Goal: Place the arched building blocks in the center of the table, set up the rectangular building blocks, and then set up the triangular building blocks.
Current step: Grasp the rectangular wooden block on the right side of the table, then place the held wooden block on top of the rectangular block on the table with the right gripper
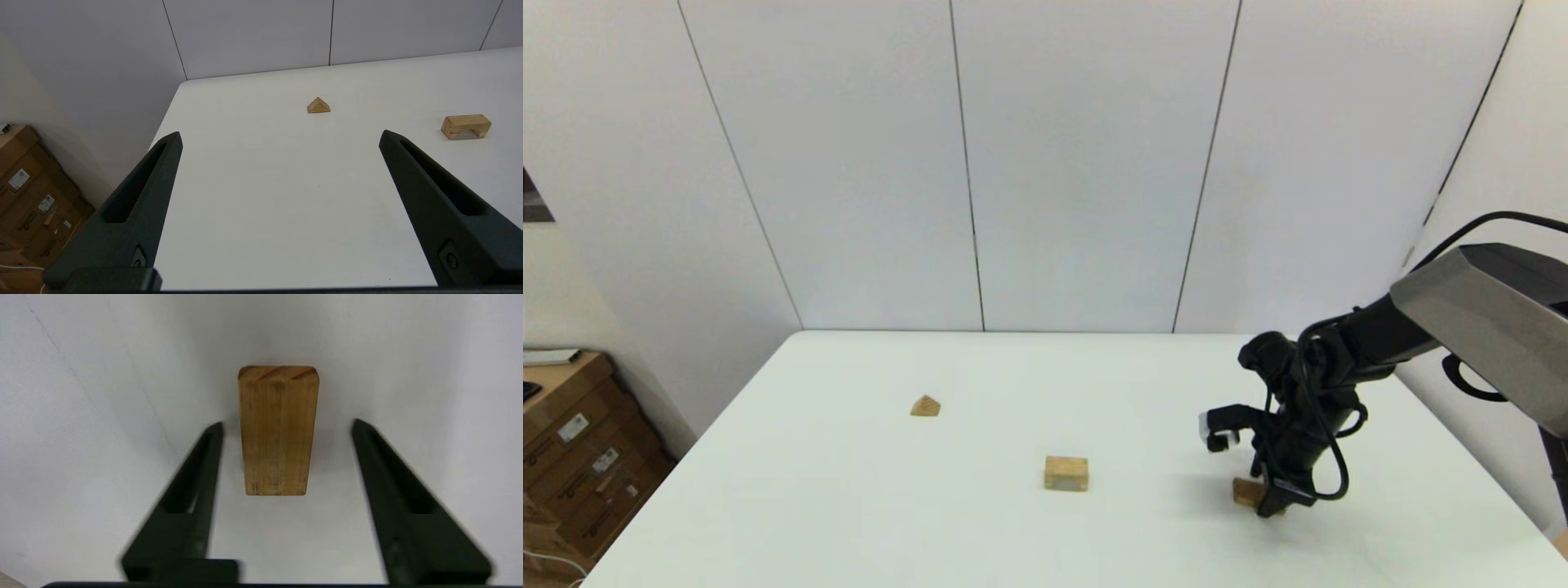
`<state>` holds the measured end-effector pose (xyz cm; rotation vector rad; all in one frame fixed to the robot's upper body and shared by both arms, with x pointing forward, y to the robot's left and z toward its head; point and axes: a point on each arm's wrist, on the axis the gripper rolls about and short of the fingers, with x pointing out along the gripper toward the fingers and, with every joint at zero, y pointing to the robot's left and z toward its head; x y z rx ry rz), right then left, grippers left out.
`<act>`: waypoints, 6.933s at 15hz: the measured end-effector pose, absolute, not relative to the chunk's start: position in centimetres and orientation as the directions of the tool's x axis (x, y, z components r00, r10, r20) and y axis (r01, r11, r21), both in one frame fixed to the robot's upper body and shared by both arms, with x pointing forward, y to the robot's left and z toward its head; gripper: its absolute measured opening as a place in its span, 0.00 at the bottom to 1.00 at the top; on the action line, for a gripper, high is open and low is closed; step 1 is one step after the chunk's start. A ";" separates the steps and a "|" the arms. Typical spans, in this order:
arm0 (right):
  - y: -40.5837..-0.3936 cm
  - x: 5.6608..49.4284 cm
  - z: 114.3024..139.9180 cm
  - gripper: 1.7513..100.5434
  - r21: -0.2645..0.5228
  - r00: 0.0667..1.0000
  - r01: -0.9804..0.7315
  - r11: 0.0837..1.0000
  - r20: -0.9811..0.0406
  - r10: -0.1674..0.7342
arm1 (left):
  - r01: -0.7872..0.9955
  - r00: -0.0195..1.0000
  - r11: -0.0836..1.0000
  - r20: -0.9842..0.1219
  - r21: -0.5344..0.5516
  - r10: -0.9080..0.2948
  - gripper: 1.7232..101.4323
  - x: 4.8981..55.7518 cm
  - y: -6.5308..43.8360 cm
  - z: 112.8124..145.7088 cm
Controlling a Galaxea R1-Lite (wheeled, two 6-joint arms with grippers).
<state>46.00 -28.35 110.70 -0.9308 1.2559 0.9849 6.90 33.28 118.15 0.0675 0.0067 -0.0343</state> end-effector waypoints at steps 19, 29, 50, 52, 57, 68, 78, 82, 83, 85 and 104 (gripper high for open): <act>-17.5 43.1 118.8 0.23 -0.144 0.202 -0.941 0.305 -0.965 0.166 | 0.035 0.999 0.997 -0.008 0.066 -0.035 0.96 6.9 33.3 118.2; -7.4 43.1 119.9 0.23 -0.138 0.212 -0.933 0.331 -0.957 0.200 | 0.035 0.999 0.997 -0.008 0.067 -0.034 0.96 6.9 33.3 118.2; -4.2 45.5 115.5 0.23 -0.233 0.246 -0.969 0.079 -0.937 0.250 | 0.035 0.999 0.997 -0.008 0.066 -0.034 0.96 6.9 33.3 118.2; -4.2 45.4 115.3 0.23 -0.229 0.241 -0.970 0.077 -0.938 0.247 | 0.035 0.999 0.997 -0.008 0.067 -0.035 0.96 6.9 33.3 118.2; -4.4 45.4 115.2 0.23 -0.223 0.235 -0.972 0.077 -0.943 0.235 | 0.035 0.999 0.997 -0.008 0.067 -0.034 0.96 6.9 33.3 118.2; -4.5 45.6 114.5 0.23 -0.219 0.227 -0.974 0.061 -0.948 0.222 | 0.035 0.999 0.997 -0.008 0.067 -0.034 0.96 6.9 33.3 118.2; -4.5 45.6 114.5 0.23 -0.219 0.227 -0.974 0.060 -0.948 0.222 | 0.035 0.999 0.997 -0.008 0.067 -0.034 0.96 6.9 33.3 118.2; -4.5 45.6 114.4 0.23 -0.217 0.226 -0.974 0.062 -0.949 0.220 | 0.035 0.999 0.997 -0.008 0.067 -0.035 0.96 6.9 33.3 118.2; -4.5 45.6 114.4 0.23 -0.217 0.226 -0.974 0.062 -0.949 0.220 | 0.035 0.999 0.997 -0.008 0.067 -0.035 0.96 6.9 33.3 118.2; -4.5 45.6 114.4 0.23 -0.217 0.225 -0.974 0.061 -0.949 0.220 | 0.035 0.999 0.997 -0.008 0.067 -0.035 0.96 6.9 33.3 118.2; -4.7 45.8 114.4 0.31 -0.217 0.226 -0.974 0.065 -0.949 0.218 | 0.035 0.999 0.997 -0.008 0.067 -0.034 0.96 6.9 33.3 118.2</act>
